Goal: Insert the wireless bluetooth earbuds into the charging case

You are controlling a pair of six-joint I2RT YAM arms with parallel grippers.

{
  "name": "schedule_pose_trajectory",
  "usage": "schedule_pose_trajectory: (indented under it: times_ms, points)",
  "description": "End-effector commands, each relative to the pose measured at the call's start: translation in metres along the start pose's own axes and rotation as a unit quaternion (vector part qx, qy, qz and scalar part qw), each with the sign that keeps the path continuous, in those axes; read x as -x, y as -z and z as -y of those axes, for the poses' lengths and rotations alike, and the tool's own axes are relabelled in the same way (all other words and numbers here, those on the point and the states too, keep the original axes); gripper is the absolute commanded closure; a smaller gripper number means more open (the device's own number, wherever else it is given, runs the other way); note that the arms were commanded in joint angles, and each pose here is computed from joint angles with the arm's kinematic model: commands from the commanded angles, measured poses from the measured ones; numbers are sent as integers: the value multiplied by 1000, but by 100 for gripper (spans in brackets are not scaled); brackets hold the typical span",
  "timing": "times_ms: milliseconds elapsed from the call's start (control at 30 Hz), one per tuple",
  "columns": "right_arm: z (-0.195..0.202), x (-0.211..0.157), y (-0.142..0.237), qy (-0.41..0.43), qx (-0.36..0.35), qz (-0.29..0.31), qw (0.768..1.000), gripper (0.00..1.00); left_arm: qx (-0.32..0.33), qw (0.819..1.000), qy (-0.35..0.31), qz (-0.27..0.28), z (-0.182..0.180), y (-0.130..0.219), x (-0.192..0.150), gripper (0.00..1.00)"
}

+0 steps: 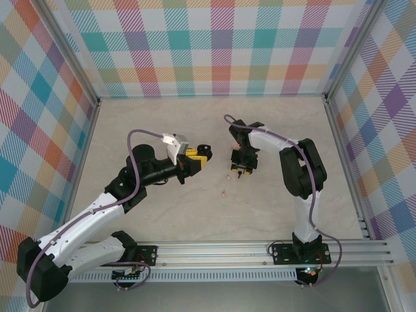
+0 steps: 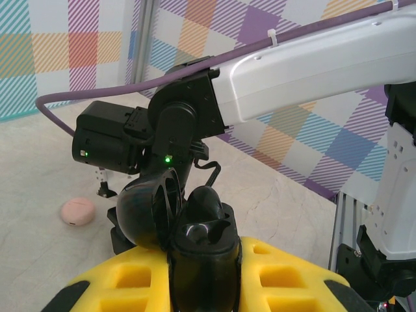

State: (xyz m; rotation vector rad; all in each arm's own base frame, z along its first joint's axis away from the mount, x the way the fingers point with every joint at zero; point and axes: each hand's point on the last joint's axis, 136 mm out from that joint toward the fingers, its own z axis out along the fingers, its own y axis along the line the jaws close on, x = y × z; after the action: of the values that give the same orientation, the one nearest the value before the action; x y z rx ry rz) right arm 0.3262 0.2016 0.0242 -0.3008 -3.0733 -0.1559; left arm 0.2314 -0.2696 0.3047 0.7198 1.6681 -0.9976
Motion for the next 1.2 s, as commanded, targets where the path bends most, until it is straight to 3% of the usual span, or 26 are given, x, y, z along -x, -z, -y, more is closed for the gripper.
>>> schedule_pose_trajectory:
  times_ms: [0, 867, 1167]
  points:
    - [-1, 0, -3, -8, -6, -11, 1000, 62, -8, 1000, -7, 7, 5, 1, 1, 81]
    - [-3, -5, -21, 9, -22, -36, 999, 70, -1, 1000, -7, 6, 4, 4, -2, 81]
    - [-7, 0, -12, 30, -11, -16, 999, 74, 1, 1000, -5, 2, 3, 4, -6, 81]
